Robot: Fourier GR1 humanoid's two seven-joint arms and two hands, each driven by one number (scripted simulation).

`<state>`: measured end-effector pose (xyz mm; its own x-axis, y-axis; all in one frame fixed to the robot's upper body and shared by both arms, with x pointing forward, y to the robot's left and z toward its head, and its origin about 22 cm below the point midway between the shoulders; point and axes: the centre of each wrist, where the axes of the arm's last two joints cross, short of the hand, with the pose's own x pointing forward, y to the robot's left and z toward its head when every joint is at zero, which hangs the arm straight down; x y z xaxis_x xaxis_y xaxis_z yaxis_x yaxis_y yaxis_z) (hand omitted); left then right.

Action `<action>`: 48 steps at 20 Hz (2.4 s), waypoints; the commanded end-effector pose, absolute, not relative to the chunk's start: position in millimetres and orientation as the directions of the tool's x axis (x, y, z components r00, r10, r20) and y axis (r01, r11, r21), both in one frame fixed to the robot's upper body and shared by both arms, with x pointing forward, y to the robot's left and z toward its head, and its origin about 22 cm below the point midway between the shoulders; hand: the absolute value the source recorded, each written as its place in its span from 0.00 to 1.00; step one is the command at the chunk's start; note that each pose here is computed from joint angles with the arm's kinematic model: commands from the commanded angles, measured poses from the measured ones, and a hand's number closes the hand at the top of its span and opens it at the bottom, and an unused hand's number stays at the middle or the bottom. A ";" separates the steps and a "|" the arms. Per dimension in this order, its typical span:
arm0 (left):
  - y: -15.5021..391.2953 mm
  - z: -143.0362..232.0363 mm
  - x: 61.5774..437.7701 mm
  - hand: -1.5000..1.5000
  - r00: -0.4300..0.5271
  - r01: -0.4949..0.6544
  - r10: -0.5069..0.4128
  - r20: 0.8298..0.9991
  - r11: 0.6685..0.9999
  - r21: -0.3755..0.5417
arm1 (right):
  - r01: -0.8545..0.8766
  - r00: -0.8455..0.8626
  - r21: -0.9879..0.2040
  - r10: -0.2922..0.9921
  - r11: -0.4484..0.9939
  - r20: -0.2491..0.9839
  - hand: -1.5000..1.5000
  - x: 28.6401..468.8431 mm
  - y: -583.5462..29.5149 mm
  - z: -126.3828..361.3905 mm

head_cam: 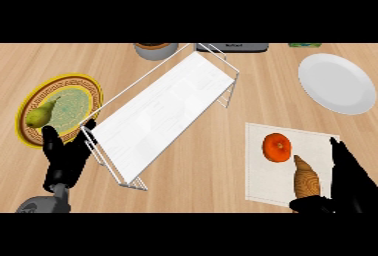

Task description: Pick the croissant from the placemat and place it in the tiered shelf

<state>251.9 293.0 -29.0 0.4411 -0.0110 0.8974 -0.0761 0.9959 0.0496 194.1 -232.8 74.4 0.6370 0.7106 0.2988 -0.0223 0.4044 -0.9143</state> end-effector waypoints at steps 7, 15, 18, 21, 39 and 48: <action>292.1 -19.9 253.0 0.50 0.429 -0.072 -0.014 0.903 0.996 0.049 | -0.039 0.750 -0.928 0.624 0.371 0.218 0.00 205.3 -213.8 43.3; 279.3 -29.2 259.6 0.50 0.441 -0.087 0.000 0.898 0.995 0.043 | -0.067 0.787 -0.947 0.601 0.313 0.143 0.00 218.1 -214.4 18.2; 289.2 -27.8 256.2 0.50 0.441 -0.093 -0.006 0.898 0.994 0.053 | -0.071 0.790 -0.956 0.601 0.286 0.121 0.00 216.2 -227.4 24.2; 300.9 -34.0 240.1 0.50 0.450 -0.090 -0.005 0.893 0.995 0.051 | -0.064 0.788 -0.961 0.604 0.268 0.116 0.00 220.9 -227.7 2.6; 296.2 -41.8 223.8 0.50 0.452 -0.089 0.000 0.892 0.995 0.045 | -0.265 0.635 -0.919 0.770 0.293 0.063 1.00 229.2 -239.2 -13.8; 291.5 -30.6 248.0 0.50 0.449 -0.088 -0.003 0.893 0.995 0.048 | -0.130 0.521 -0.941 0.829 0.312 0.202 1.00 233.3 -196.8 -12.6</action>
